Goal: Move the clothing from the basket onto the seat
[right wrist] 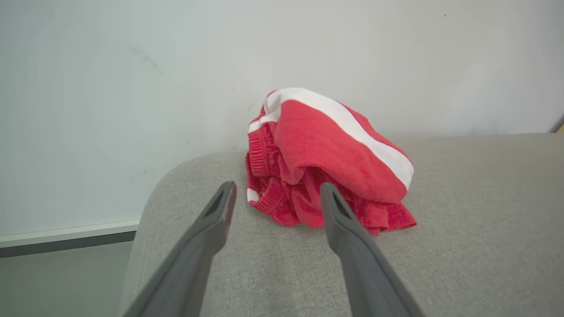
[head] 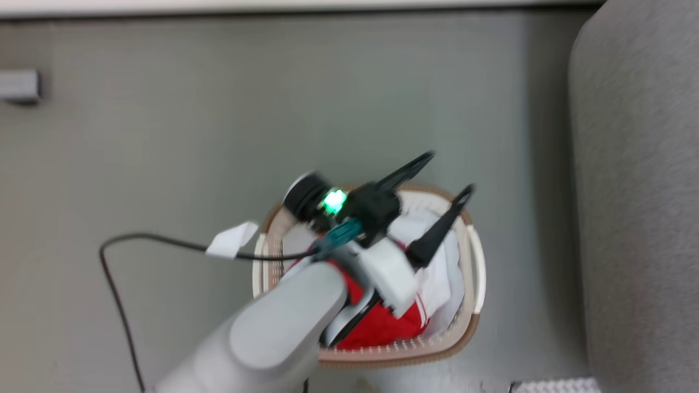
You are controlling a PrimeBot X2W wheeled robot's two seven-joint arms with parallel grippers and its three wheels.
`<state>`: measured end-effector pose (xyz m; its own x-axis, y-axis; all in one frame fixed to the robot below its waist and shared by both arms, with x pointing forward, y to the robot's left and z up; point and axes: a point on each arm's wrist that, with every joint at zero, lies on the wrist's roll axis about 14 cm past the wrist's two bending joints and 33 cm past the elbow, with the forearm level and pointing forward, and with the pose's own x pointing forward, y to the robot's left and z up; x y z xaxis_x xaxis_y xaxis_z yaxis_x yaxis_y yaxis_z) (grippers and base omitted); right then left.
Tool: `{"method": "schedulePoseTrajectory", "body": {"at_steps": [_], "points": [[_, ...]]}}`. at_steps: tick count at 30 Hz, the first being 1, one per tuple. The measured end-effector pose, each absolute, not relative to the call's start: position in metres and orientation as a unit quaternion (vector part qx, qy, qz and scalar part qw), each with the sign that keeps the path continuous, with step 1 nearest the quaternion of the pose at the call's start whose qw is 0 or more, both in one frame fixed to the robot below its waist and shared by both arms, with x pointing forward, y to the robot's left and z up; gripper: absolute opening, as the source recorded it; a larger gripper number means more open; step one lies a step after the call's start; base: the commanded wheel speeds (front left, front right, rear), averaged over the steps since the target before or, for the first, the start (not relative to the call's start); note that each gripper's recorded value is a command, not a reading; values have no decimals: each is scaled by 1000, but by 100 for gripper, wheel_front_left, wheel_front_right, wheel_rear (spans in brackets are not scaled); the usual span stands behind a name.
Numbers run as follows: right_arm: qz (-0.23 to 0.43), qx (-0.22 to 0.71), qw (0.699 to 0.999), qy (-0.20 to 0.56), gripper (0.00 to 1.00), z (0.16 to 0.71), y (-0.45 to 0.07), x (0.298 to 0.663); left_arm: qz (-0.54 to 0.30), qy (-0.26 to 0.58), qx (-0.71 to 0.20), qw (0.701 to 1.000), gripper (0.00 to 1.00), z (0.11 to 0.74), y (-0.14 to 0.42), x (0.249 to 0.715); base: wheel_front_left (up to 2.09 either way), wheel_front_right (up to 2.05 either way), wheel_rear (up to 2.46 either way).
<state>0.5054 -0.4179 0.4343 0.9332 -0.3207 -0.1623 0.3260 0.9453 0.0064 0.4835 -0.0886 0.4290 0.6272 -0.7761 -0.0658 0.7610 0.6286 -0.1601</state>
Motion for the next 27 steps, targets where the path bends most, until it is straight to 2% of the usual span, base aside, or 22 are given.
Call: {"method": "schedulePoseTrajectory", "body": {"at_steps": [6, 12, 19, 27], "points": [[-127, -10, 992, -2, 100, 492, -382, 464, -365, 67, -70, 926, 100, 445, -56, 466, 0, 0, 0], [-89, -26, 995, -42, 100, 517, -331, 416, -297, 65, -73, 950, 100, 460, -15, 440, 0, 0, 0], [-49, -14, 995, -83, 100, 536, -272, 385, -194, 18, -70, 978, 100, 494, 51, 417, 0, 0, 0], [-4, 24, 999, -45, 100, 508, -216, 356, -86, 5, -62, 994, 100, 494, 124, 368, 0, 0, 0]]}}
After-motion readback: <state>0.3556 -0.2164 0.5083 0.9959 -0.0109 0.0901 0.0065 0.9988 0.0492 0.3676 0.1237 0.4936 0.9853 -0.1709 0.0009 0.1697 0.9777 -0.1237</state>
